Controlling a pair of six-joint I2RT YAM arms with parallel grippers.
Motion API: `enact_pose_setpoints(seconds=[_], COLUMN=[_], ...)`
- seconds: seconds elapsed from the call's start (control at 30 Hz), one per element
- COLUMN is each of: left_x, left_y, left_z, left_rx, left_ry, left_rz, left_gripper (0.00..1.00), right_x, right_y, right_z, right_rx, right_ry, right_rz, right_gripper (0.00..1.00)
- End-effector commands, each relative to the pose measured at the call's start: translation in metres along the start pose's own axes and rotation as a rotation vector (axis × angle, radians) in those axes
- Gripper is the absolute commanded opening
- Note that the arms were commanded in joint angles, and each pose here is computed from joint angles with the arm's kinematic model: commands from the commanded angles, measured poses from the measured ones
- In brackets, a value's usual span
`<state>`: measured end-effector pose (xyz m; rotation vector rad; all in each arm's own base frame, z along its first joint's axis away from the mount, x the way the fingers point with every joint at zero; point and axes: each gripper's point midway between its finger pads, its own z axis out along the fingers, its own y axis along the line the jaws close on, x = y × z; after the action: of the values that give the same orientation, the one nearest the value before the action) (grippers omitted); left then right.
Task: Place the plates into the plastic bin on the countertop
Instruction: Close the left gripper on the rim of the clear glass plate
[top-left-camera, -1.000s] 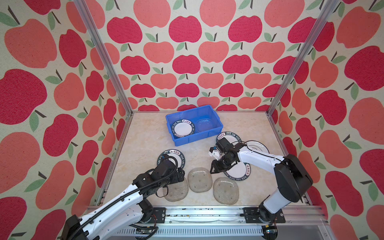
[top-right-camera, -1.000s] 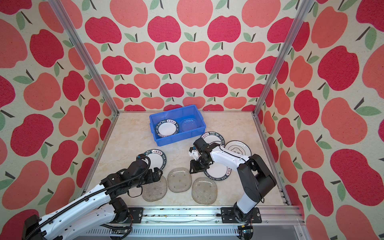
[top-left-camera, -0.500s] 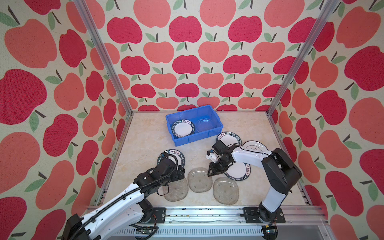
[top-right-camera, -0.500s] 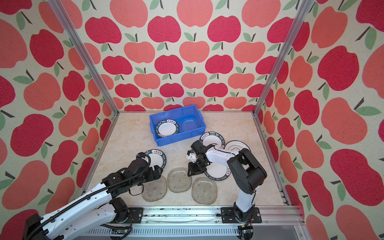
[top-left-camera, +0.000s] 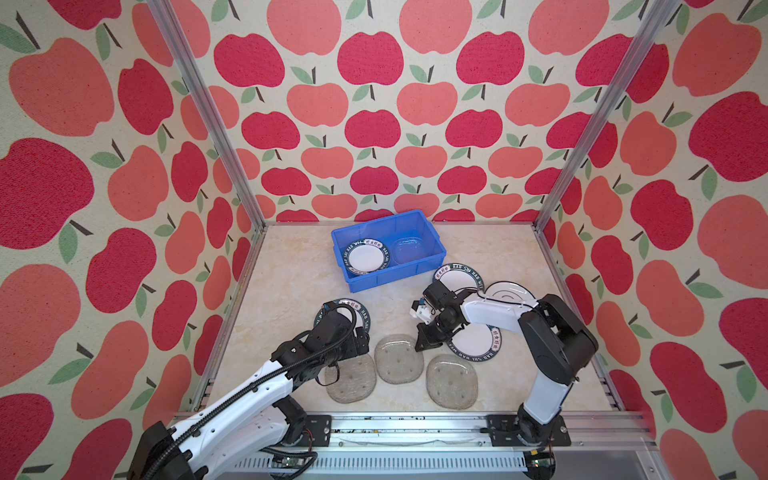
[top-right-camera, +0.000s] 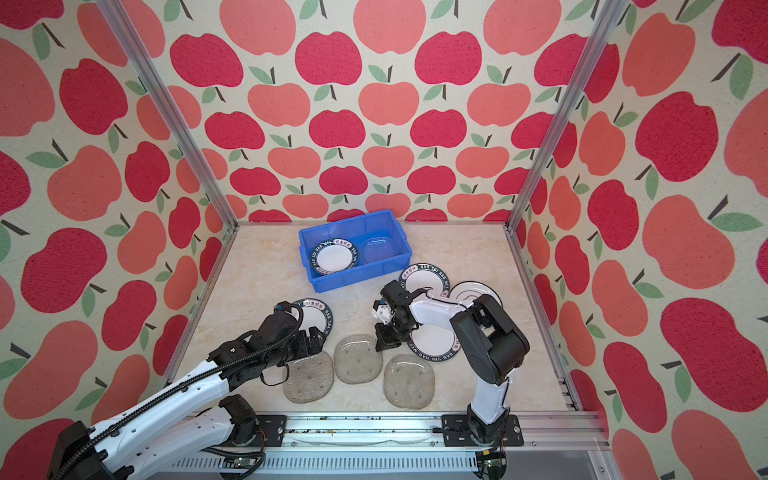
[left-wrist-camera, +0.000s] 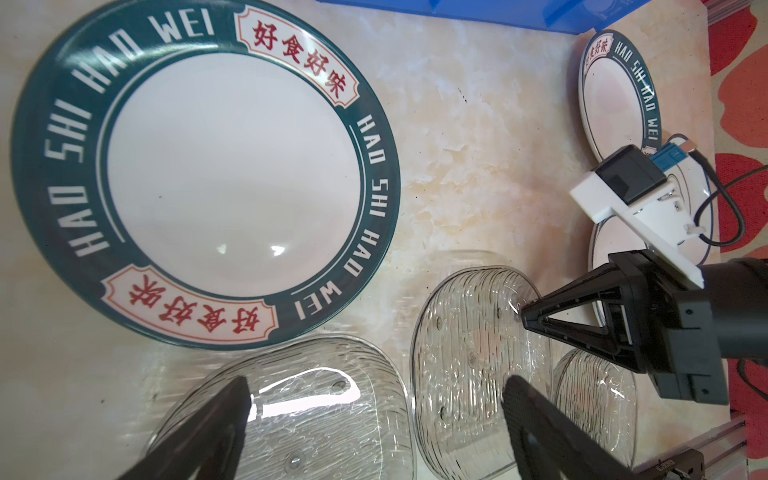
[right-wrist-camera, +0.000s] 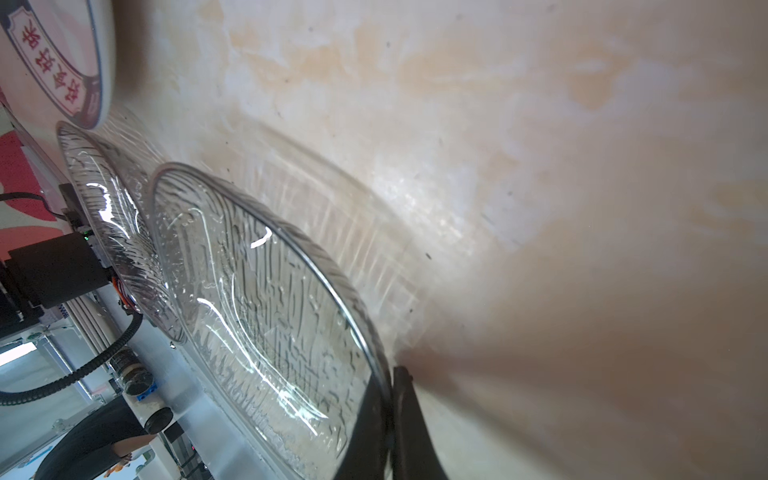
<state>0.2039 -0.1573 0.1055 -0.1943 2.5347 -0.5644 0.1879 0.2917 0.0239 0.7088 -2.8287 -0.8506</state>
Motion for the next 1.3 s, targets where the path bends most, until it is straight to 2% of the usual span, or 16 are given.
enact_pose_setpoints(seconds=[0.0,0.23,0.43,0.77,0.93,1.1,1.17,1.2,1.27], left_x=[-0.012,-0.019,-0.025,-0.032,-0.030,-0.031,-0.033,-0.034,-0.037], left_y=[-0.013,-0.022,-0.043,-0.057,-0.059,-0.056,-0.056,-0.056,-0.057], left_z=[-0.003,0.002,0.008,0.018,0.030,0.034,0.034,0.033,0.032], left_rx=[0.035,0.061,0.136,0.149,0.129,0.095,0.087,0.086,0.087], left_ry=[-0.020,-0.013,-0.007,0.009,0.046,0.055,0.051,0.051,0.042], left_rz=[0.022,0.025,0.046,0.068,0.078,0.083,0.084,0.086,0.091], left_gripper=[0.96,0.92,0.77,0.59,0.44,0.19,0.04,0.00,0.00], right_x=[-0.014,-0.029,-0.039,-0.050,-0.052,-0.053,-0.053,-0.053,-0.055], right_y=[0.005,0.008,0.021,0.035,0.041,0.042,0.041,0.040,0.040], right_z=[-0.008,-0.043,-0.066,-0.088,-0.095,-0.097,-0.097,-0.097,-0.098], right_rx=[-0.033,-0.041,-0.055,-0.056,-0.062,-0.056,-0.050,-0.047,-0.041], right_ry=[-0.039,-0.115,-0.148,-0.201,-0.212,-0.214,-0.214,-0.216,-0.222], right_rz=[0.017,0.017,-0.012,-0.045,-0.057,-0.062,-0.064,-0.063,-0.061], right_gripper=[0.00,0.00,0.00,0.00,0.00,0.00,0.00,0.00,0.00])
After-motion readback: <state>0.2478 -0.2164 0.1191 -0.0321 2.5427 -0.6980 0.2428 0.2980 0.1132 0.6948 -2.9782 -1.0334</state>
